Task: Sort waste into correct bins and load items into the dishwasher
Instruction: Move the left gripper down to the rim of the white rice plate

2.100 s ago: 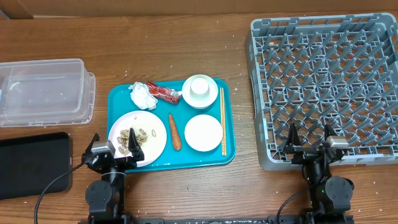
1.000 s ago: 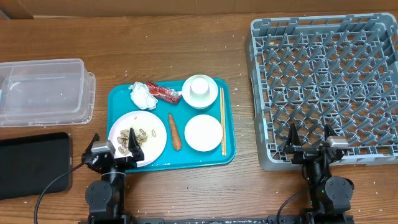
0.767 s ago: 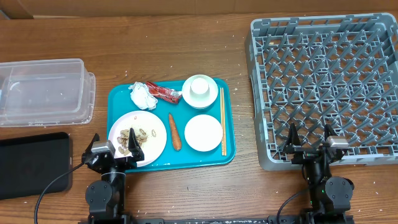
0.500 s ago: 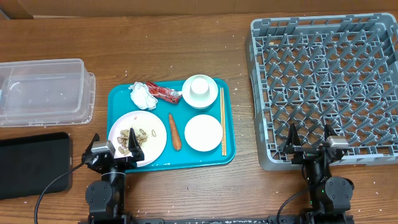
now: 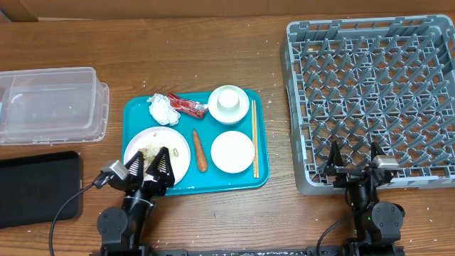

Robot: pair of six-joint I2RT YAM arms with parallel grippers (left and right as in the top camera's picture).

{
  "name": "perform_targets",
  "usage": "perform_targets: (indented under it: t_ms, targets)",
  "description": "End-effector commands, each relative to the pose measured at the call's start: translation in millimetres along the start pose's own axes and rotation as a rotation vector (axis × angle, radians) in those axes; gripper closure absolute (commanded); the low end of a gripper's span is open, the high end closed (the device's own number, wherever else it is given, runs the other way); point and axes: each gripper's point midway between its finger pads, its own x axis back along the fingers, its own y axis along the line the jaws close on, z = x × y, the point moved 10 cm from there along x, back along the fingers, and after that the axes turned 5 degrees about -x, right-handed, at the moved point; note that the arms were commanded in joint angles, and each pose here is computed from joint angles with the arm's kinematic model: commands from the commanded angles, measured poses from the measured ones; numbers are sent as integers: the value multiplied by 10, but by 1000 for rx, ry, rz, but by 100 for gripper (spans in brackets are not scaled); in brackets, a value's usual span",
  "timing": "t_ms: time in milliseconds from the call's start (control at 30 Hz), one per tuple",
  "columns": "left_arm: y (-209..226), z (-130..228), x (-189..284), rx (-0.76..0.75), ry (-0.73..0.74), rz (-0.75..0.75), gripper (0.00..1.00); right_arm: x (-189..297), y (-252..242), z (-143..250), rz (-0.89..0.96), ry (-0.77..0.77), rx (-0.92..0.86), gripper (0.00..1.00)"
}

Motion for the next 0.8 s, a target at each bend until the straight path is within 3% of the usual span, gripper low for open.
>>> perform_targets:
  t_ms: [0, 300, 500, 767]
  targets:
    - [-88, 45, 13, 87, 74, 118, 0, -1, -8, 22, 1, -3, 3, 0]
    - [-302, -122, 83, -52, 60, 224, 0, -1, -8, 22, 1, -3, 3, 0]
    - [-506, -449, 226, -156, 23, 118, 0, -1, -8, 22, 1, -3, 3, 0]
    - [-742, -815, 160, -252, 296, -45, 0, -1, -8, 22, 1, -3, 3, 0]
